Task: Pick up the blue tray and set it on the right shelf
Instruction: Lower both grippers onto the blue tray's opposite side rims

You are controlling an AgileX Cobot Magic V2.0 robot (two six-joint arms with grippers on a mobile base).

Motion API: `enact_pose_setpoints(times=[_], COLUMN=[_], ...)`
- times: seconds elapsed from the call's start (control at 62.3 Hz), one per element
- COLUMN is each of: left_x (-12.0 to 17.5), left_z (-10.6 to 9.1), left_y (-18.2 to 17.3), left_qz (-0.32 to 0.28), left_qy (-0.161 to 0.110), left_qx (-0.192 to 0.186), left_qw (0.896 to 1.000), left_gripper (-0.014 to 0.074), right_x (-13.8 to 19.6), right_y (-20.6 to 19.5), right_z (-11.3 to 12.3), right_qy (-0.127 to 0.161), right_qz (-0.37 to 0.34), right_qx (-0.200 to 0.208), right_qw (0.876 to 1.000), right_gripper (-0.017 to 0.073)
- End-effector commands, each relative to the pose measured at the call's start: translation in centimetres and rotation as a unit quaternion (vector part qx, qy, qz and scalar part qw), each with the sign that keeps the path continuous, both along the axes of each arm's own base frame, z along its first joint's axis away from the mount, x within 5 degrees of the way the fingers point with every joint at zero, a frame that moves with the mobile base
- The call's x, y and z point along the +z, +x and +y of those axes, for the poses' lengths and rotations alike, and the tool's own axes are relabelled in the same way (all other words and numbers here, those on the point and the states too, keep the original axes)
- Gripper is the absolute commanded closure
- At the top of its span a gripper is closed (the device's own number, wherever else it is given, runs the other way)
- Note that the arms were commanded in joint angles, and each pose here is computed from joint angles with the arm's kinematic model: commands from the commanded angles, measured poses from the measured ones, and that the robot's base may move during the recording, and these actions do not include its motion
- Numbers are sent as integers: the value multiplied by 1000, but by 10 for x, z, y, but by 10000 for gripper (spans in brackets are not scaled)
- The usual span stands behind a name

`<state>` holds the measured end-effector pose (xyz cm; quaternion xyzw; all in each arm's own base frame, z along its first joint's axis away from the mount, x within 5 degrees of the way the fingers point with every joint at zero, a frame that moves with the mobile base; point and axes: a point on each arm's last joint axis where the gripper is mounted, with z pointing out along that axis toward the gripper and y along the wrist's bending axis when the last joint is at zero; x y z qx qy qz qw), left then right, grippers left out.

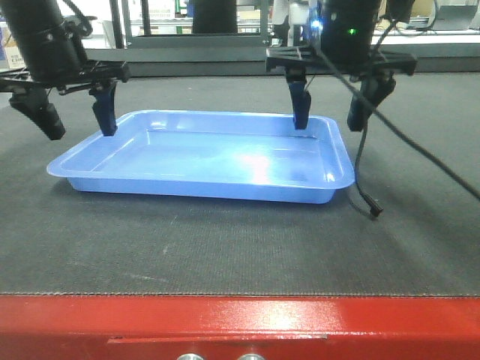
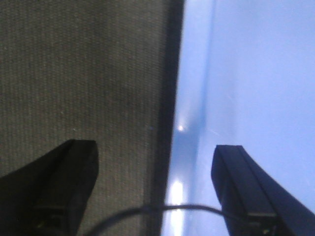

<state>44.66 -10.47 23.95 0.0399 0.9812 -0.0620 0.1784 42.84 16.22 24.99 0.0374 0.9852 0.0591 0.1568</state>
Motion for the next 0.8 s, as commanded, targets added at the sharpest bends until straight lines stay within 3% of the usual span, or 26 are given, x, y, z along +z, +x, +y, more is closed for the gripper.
enact_pose_setpoints(times=[0.0, 0.433, 0.546, 0.706, 0.786], left_x=[36, 20, 19, 13, 7], left_z=[1, -17, -18, -18, -18], left_y=[0, 1, 1, 2, 2], left_qz=[-56, -43, -42, -31, -18], left_qy=[-19, -10, -10, -8, -5], left_qx=[-5, -45, -46, -47, -47], left_qw=[998, 998, 998, 998, 999], left_gripper=[216, 216, 216, 218, 277], right_x=[28, 16, 16, 15, 15], right_y=[2, 7, 7, 6, 6], right_z=[-5, -3, -3, -3, -3], right_qy=[11, 8, 8, 7, 7], right_qz=[-51, -43, -43, -40, -40], right_qx=[-3, -3, -3, -3, -3], right_qw=[999, 999, 999, 999, 999], right_gripper=[1, 11, 128, 428, 519])
